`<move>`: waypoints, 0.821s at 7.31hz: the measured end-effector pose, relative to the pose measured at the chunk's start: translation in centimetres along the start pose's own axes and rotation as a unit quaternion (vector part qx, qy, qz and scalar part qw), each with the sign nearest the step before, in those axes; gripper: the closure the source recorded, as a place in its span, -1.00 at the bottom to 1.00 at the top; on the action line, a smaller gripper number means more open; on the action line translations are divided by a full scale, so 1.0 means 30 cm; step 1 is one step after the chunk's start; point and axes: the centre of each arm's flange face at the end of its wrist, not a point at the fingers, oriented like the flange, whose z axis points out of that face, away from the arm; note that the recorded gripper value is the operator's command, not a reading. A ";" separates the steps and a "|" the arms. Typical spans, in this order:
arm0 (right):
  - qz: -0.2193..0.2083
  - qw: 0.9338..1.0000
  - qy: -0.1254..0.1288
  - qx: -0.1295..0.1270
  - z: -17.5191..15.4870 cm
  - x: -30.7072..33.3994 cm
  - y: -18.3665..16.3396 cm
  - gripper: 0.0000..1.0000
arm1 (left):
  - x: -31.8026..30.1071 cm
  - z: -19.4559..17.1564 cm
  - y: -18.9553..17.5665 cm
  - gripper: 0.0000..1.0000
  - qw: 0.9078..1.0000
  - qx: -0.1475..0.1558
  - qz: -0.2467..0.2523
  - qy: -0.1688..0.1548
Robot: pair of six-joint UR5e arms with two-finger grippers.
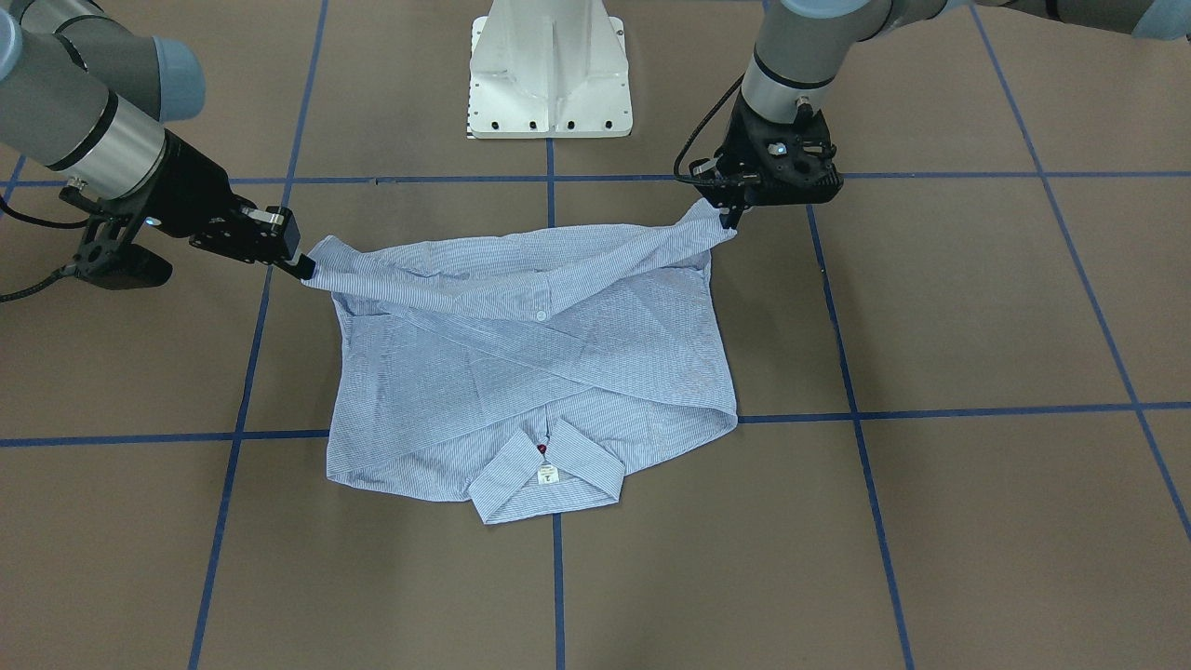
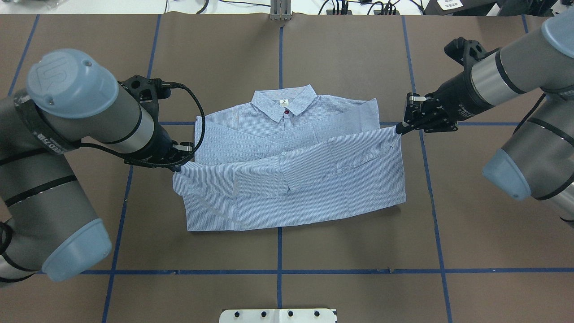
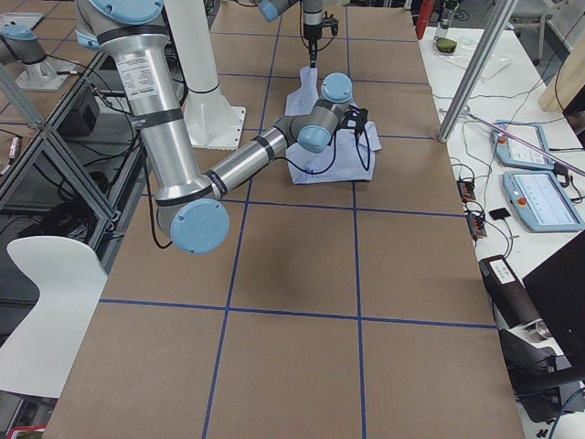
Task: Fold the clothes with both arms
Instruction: 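Lay the hem down near the collar with both grippers and release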
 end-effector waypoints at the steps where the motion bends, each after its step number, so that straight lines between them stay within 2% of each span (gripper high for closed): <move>1: 0.005 1.000 0.003 0.005 0.008 -0.009 -0.047 1.00 | 0.000 0.035 -0.038 1.00 1.000 0.004 -0.002 0.002; 3: 0.014 1.000 0.009 0.011 0.040 -0.034 -0.131 1.00 | 0.007 0.082 -0.131 1.00 1.000 0.015 -0.009 0.003; 6: 0.024 0.999 0.018 0.014 0.085 -0.033 -0.196 1.00 | -0.017 0.158 -0.267 1.00 0.999 0.031 -0.022 0.004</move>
